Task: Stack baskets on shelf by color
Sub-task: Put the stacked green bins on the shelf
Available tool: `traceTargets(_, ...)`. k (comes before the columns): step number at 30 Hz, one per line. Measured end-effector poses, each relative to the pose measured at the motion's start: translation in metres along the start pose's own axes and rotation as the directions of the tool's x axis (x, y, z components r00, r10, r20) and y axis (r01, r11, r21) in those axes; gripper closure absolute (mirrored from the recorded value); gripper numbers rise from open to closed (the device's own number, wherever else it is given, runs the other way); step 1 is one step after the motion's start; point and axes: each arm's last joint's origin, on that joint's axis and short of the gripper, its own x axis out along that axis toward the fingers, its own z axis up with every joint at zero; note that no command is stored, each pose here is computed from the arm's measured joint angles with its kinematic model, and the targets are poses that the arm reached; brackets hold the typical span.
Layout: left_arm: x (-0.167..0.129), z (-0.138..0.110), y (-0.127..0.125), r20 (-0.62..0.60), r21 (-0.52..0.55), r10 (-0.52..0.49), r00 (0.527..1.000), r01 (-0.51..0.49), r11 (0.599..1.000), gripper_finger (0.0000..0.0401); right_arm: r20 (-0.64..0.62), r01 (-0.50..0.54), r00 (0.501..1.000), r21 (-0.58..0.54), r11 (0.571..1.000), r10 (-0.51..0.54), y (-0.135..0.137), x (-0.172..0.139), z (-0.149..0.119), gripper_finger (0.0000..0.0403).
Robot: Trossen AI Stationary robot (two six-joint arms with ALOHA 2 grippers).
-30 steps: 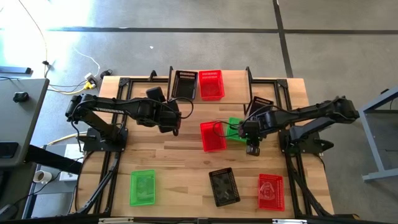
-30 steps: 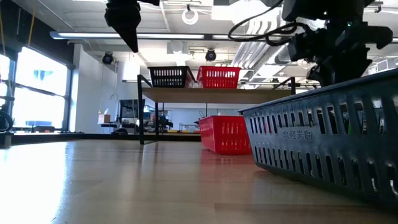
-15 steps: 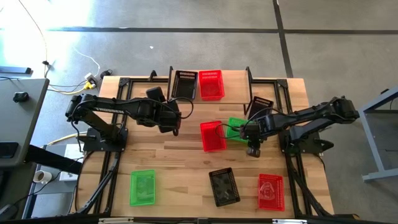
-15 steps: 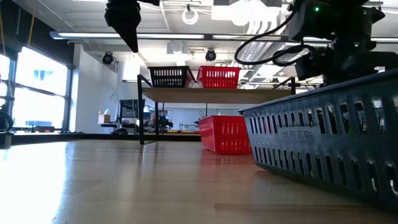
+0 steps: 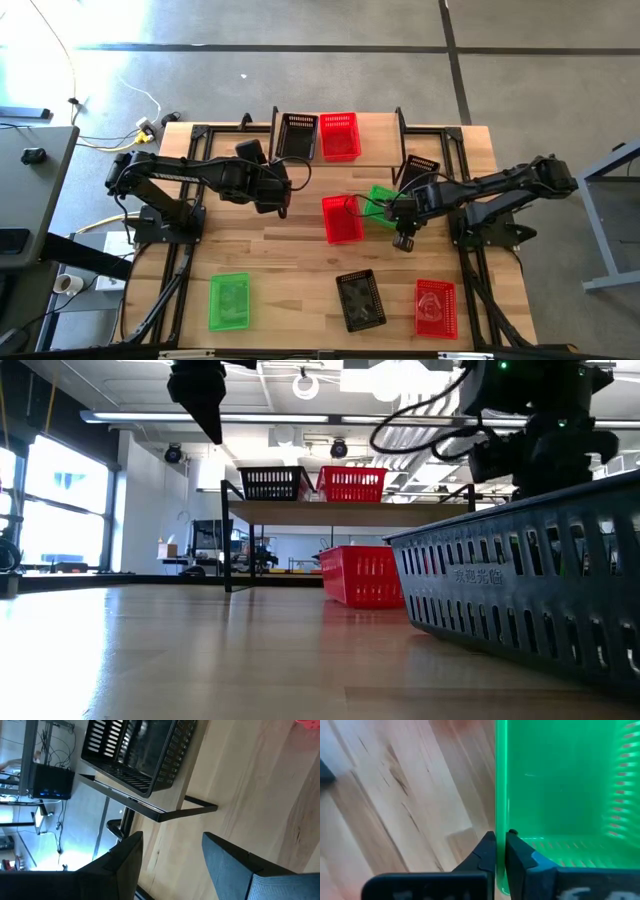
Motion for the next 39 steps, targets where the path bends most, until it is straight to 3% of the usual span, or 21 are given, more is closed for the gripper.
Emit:
traceTargets(16, 0.0, 0.0, 0.0, 0.0, 0.0, 0.0, 1.0, 0.0, 1.0, 0.0206, 0.106, -0.074, 0.993, 0.195, 0.978, 0.054, 0.017, -0.053, 0.03, 0.0402)
traceTargets(28, 0.0, 0.0, 0.0, 0.003, -0.002, 0.0, 1.0, 0.0, 1.0, 0.0206, 0.19, -0.163, 0.977, 0.4, 0.902, 0.093, 0.029, -0.116, 0.047, 0.0402)
traceTargets(39, 0.0, 0.002, -0.001, 0.02, -0.006, -0.005, 1.0, 0.005, 1.0, 0.0206, 0.381, -0.169, 0.923, 0.528, 0.832, -0.054, 0.027, -0.17, 0.057, 0.0403)
